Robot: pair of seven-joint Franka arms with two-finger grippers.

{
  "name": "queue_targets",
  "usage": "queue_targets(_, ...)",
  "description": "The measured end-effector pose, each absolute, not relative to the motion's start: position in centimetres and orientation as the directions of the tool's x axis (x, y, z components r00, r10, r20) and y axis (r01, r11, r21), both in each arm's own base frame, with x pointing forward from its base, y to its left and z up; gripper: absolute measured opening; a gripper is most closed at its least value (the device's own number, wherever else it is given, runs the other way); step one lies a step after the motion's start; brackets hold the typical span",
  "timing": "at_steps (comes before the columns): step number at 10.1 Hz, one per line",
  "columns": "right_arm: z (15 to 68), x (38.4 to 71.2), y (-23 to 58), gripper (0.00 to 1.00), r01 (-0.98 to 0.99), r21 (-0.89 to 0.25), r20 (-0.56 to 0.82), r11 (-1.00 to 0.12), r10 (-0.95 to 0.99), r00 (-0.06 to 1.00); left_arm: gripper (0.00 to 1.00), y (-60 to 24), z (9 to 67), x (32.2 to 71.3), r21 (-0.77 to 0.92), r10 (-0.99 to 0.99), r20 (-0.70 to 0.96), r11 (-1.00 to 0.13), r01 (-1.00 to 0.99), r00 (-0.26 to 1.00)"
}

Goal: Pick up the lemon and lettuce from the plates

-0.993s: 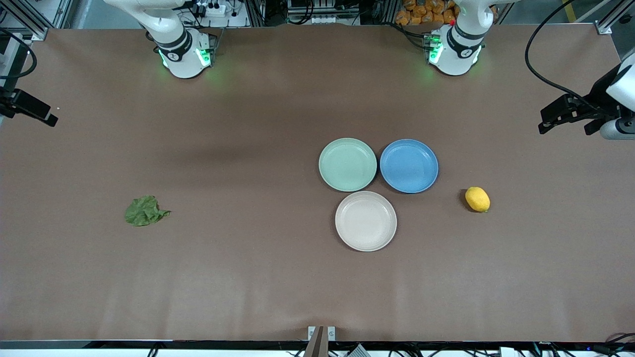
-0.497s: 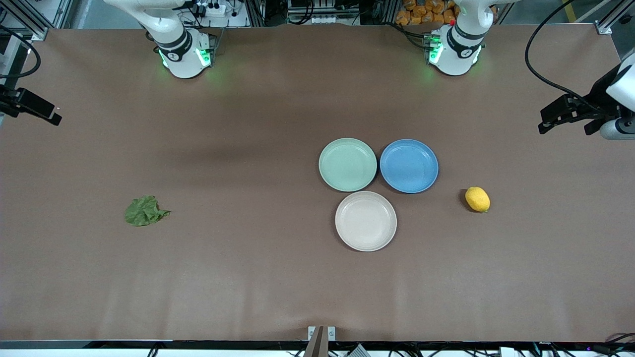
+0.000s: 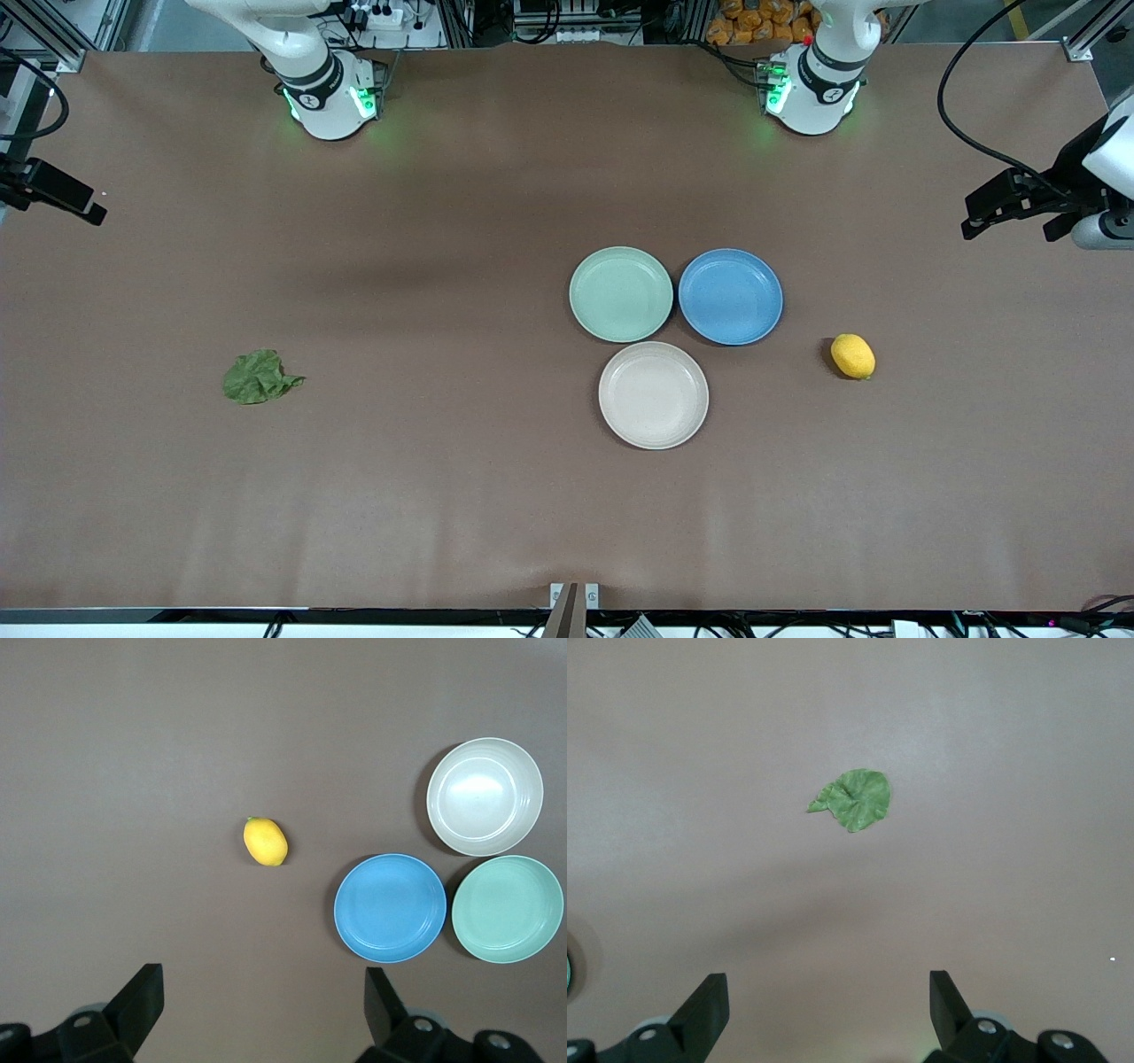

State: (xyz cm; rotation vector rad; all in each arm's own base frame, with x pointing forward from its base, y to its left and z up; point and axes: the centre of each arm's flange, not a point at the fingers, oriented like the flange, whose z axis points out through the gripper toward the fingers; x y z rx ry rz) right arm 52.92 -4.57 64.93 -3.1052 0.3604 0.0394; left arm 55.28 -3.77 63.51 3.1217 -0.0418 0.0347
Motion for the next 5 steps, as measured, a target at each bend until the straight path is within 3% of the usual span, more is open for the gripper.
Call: queue_targets(5, 64.87, 52.86, -4.41, 1.0, -0.227, -0.011, -0.033, -0.974, -0.226, 0.973, 1.0, -3.32, 63.81, 55.32, -0.009, -0.024, 0.03, -1.0, -0.024, 0.999)
